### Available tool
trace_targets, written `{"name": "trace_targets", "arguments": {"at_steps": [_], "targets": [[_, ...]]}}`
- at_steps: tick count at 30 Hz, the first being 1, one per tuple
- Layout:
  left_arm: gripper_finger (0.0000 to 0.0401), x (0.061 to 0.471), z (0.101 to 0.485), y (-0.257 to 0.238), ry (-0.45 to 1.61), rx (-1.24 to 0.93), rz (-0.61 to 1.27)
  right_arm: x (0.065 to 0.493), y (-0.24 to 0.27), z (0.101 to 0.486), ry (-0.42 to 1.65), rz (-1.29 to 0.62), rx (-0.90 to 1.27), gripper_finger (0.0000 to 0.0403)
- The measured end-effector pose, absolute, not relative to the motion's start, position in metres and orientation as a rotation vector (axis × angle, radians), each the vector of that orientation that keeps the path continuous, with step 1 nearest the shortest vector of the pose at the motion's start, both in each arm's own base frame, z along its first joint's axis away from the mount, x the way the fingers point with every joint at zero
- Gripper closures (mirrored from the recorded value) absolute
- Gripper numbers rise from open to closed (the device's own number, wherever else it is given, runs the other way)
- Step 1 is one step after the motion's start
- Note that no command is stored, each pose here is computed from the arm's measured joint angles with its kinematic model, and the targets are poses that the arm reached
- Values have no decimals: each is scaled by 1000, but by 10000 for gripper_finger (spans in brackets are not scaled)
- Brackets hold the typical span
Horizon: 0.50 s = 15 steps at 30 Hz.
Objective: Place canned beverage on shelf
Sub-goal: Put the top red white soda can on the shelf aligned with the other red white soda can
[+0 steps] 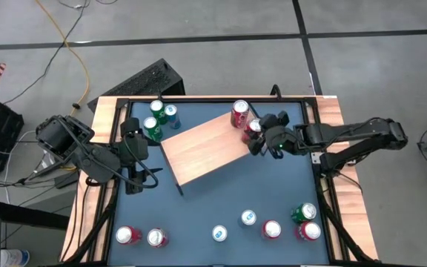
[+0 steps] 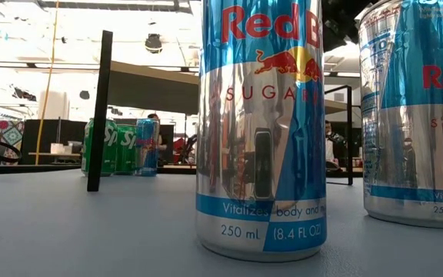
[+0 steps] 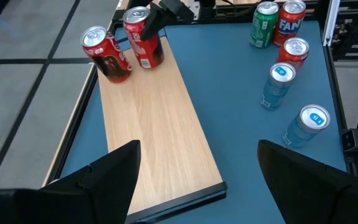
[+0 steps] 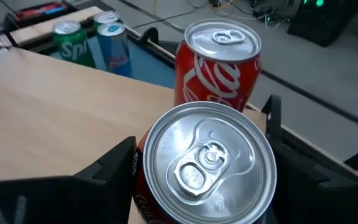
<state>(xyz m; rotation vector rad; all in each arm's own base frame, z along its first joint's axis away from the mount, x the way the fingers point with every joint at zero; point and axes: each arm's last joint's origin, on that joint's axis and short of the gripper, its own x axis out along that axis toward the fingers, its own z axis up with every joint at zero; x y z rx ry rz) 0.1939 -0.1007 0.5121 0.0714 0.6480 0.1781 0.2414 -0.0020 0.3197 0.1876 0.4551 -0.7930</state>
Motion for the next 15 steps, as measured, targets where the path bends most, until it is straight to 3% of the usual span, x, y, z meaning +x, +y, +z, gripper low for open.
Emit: {"name": "trace_targets", "arguments": {"at_steps": [15], "targets": [[92,194,512,-101,647,70,179,246,6,314,415,-865,237,128]]}}
